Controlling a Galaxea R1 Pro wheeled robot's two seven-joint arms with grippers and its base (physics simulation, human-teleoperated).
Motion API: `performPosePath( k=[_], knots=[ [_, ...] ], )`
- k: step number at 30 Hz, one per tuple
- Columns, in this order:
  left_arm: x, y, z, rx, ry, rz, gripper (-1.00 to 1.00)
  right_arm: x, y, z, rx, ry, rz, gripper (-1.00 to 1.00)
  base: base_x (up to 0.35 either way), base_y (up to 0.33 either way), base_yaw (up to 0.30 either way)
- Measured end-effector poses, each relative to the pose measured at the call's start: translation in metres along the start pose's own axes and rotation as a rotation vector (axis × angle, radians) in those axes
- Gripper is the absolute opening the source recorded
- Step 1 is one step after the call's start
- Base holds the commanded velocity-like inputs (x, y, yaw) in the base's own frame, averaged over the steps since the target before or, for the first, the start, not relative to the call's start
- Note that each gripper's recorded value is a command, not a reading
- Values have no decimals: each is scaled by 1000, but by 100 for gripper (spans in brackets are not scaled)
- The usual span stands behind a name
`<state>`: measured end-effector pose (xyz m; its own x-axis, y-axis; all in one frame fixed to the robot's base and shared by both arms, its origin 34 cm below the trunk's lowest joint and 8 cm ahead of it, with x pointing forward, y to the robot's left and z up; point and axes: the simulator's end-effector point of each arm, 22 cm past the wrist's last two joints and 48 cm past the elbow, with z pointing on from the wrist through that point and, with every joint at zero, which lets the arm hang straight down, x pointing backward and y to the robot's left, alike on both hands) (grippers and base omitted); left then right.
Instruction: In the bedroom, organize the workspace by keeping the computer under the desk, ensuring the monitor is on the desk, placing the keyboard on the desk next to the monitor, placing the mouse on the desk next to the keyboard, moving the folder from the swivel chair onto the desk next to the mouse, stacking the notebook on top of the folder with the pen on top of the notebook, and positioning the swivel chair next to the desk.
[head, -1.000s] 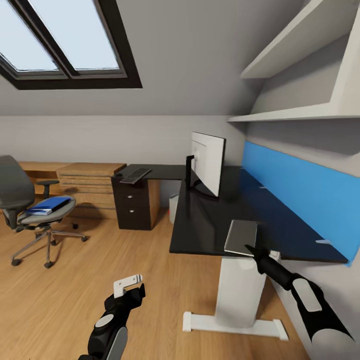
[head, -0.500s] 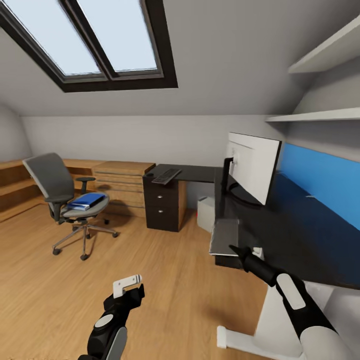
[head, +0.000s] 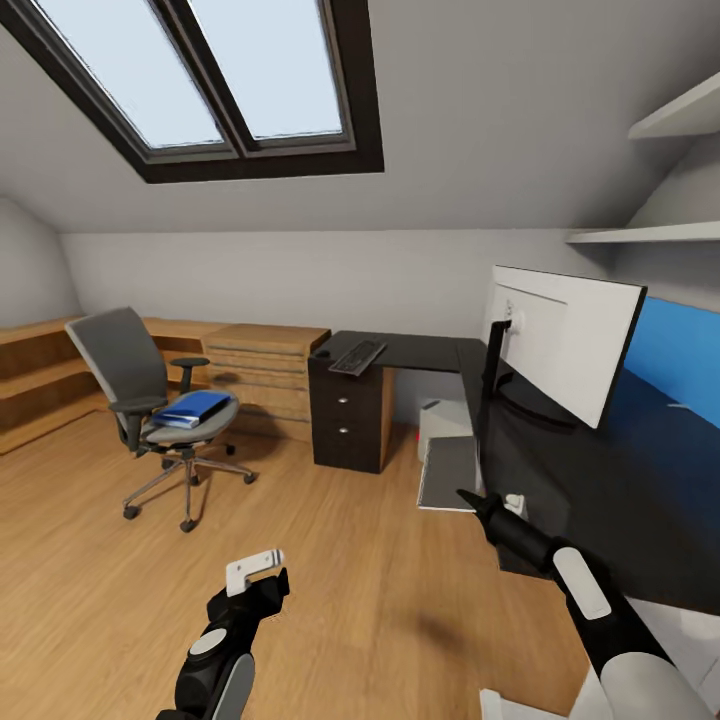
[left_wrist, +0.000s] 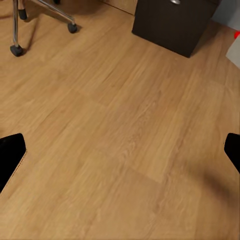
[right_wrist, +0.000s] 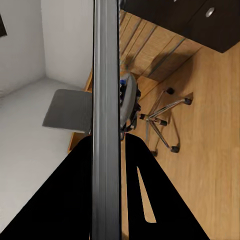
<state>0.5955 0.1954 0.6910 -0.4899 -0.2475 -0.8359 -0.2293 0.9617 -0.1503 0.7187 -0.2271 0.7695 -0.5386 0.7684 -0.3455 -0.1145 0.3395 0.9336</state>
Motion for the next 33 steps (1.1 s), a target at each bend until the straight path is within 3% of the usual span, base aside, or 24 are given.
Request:
performPosePath(
  k=[26,33],
  knots=[
    [0,-1,0,4,1,-1,100,-2,0,-1,-3,-4,1,-100,239,270,0],
    [3,-2,0,5,6,1,100,-4,0,-2,-3,-7,-1,-100,318,40,-255]
  ],
)
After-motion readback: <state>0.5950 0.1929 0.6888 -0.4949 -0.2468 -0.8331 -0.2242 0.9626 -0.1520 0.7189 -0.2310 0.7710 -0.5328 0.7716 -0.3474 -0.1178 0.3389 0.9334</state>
